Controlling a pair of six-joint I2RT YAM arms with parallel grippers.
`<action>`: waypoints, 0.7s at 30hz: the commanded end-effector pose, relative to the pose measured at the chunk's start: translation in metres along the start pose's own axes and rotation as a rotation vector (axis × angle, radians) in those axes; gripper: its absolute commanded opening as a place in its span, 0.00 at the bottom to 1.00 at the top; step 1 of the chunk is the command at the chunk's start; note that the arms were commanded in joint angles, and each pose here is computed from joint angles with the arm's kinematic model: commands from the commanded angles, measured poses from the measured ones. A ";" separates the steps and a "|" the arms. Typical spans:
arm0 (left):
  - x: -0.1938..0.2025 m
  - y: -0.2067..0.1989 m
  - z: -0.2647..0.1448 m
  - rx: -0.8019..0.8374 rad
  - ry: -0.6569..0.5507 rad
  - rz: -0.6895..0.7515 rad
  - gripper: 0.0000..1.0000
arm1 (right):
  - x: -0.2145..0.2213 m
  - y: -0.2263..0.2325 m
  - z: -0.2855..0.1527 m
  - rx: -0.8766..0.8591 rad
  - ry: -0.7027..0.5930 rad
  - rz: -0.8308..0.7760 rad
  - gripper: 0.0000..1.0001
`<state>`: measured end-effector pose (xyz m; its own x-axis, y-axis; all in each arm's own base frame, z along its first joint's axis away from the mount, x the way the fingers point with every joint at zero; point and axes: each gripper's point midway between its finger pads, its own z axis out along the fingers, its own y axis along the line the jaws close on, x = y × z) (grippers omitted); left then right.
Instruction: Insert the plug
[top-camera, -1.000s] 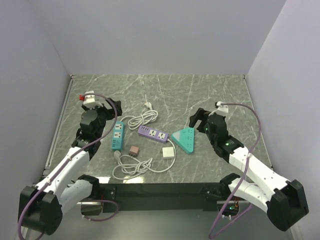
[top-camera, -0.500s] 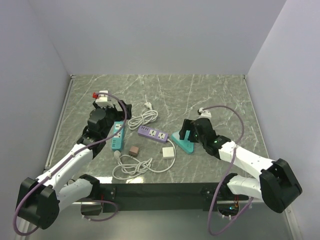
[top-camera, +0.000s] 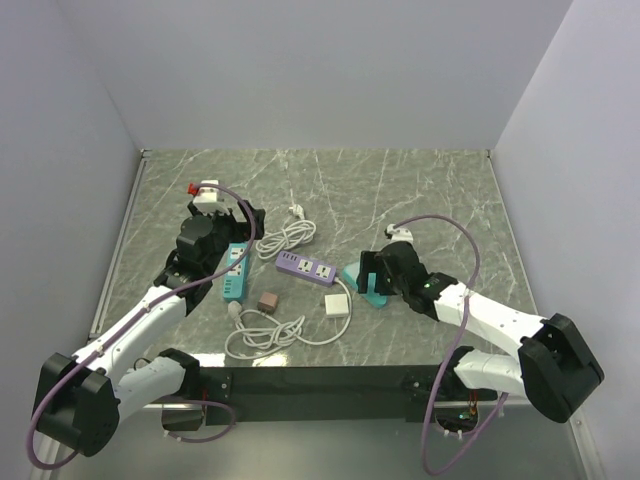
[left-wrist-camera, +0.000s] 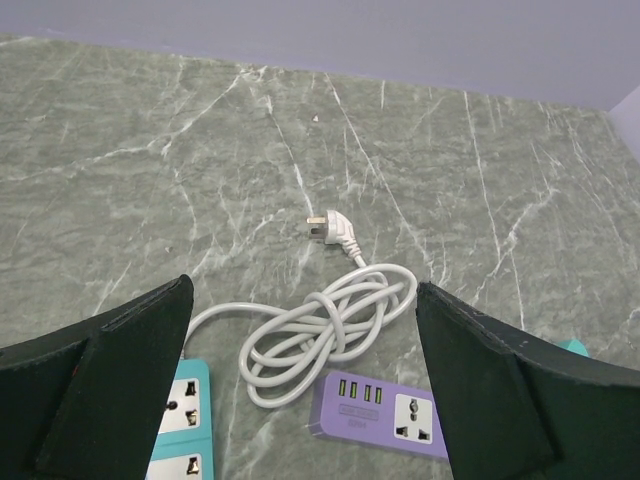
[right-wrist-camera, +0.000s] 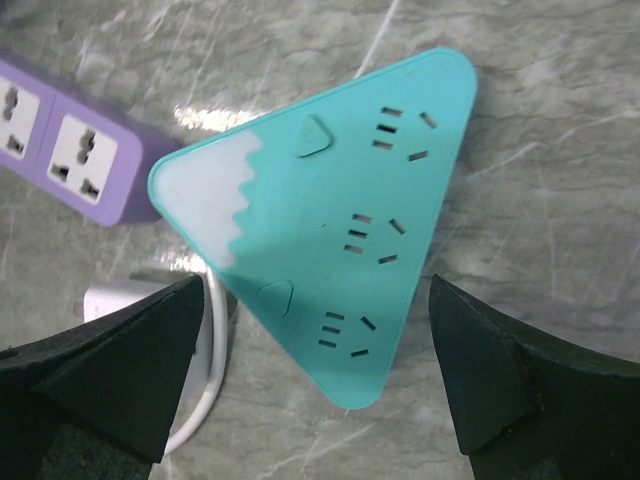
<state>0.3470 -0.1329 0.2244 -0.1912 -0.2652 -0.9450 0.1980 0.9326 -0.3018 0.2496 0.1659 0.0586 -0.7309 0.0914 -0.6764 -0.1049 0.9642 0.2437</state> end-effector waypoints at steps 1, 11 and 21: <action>-0.021 -0.012 0.001 0.041 -0.043 0.009 0.99 | 0.008 0.010 -0.002 -0.063 0.035 -0.057 0.99; -0.023 -0.010 0.000 0.030 -0.049 0.010 0.99 | 0.022 0.009 0.011 -0.009 0.139 -0.070 1.00; -0.018 -0.018 0.002 0.071 -0.038 0.024 0.99 | 0.022 0.014 0.026 0.063 0.145 -0.071 0.86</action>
<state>0.3450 -0.1352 0.2206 -0.2086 -0.2546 -0.9443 0.2092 0.9316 -0.2974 0.2370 0.1775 0.0195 -0.8354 -0.0327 -0.5486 -0.1382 0.9787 0.1521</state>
